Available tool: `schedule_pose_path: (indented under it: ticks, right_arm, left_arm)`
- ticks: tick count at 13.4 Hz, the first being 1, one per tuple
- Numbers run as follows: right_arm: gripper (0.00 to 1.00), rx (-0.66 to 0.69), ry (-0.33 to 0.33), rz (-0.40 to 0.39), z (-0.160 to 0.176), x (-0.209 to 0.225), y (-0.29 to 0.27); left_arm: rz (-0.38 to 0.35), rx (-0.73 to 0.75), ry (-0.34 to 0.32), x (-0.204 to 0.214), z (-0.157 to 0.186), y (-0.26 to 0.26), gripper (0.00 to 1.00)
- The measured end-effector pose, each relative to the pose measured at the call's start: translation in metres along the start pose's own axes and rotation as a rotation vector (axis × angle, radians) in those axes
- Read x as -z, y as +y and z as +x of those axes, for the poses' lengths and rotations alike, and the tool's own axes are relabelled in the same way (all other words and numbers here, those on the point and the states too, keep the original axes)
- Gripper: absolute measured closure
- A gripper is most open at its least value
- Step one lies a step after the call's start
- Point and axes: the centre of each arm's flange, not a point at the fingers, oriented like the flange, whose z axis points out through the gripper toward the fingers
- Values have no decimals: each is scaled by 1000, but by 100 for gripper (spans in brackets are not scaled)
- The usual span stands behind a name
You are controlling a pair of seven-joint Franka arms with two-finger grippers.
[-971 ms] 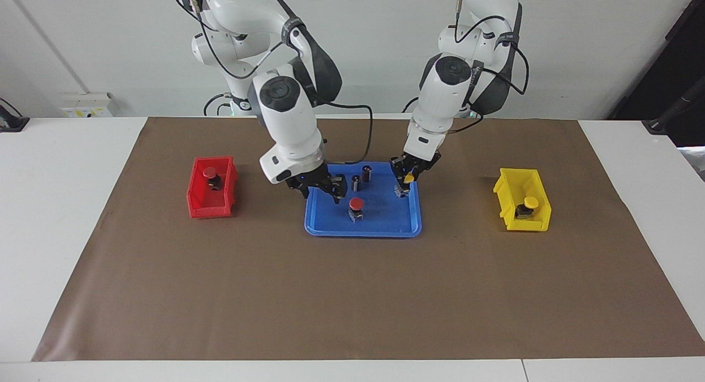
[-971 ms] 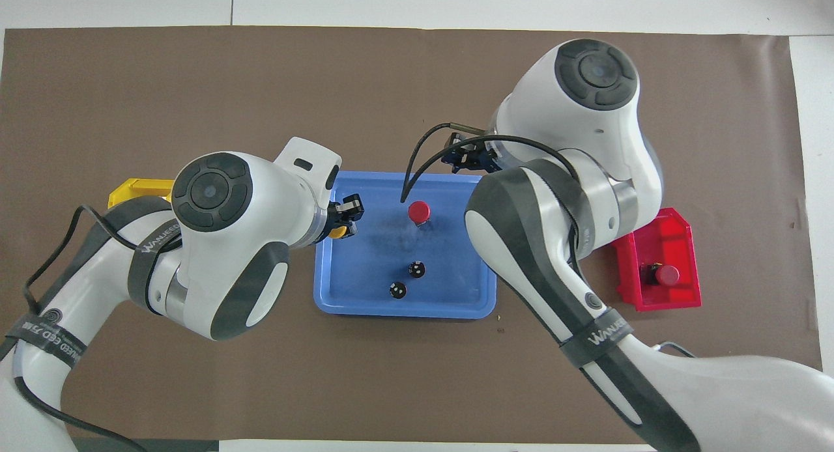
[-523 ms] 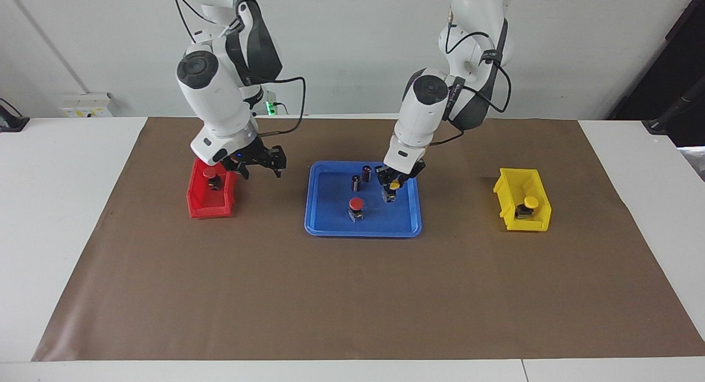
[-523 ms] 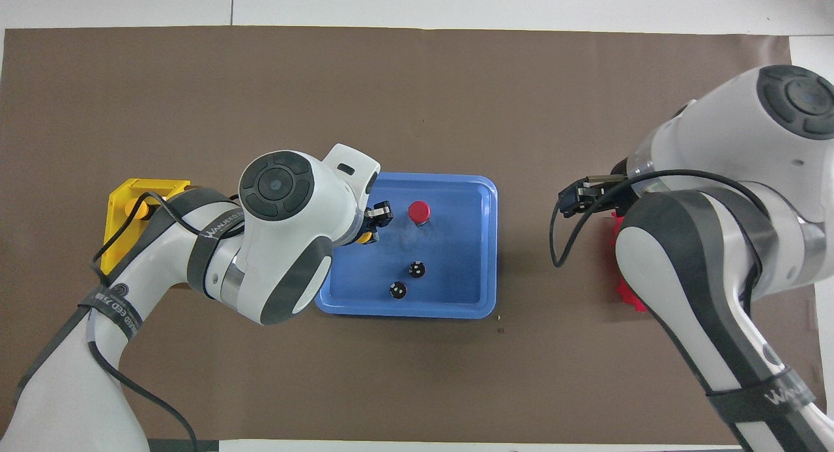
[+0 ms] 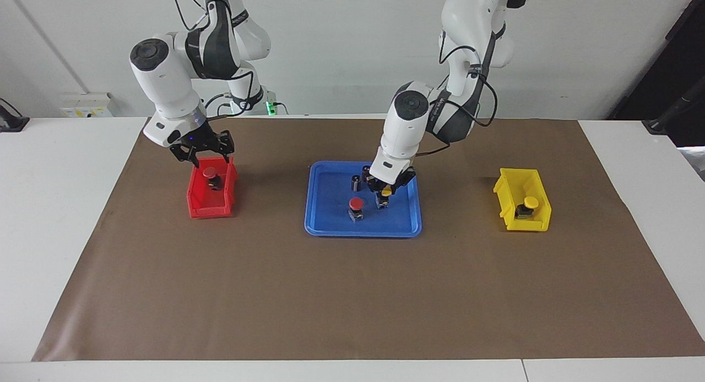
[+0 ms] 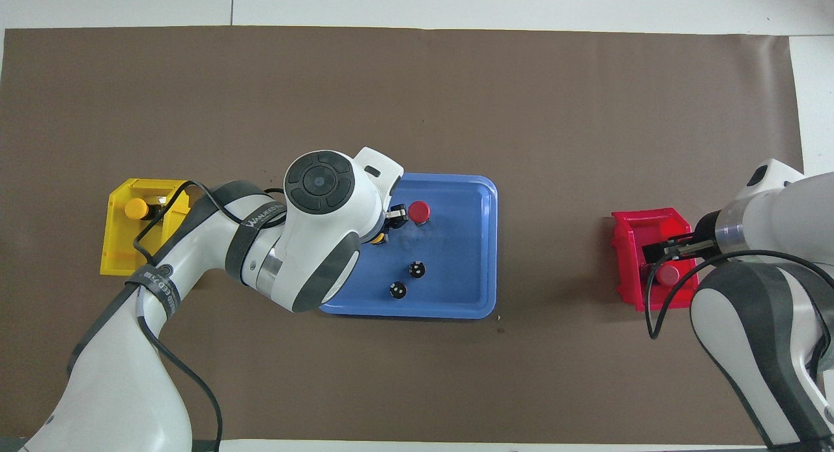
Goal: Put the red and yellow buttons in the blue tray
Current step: 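Return the right gripper to the red bin while the left gripper releases yellow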
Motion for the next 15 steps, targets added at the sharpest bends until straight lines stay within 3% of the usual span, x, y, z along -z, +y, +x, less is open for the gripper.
schedule_pose_path:
  ticks: [4,11,14,15]
  right_arm:
    - [25,-30,16,-1,-4,-24,22]
    - [32,-51,-20,9,-11,-51,30]
    - [32,-51,-20,9,-19,-70,28]
    - [32,-51,-24,9,-21,-75,27]
  left_arm:
    - [8,-15,6,-3,0,6,59]
    - [7,-18,12,-3,0,6,59]
    - [7,-18,13,-3,0,7,56]
    - [7,-18,13,-3,0,7,51]
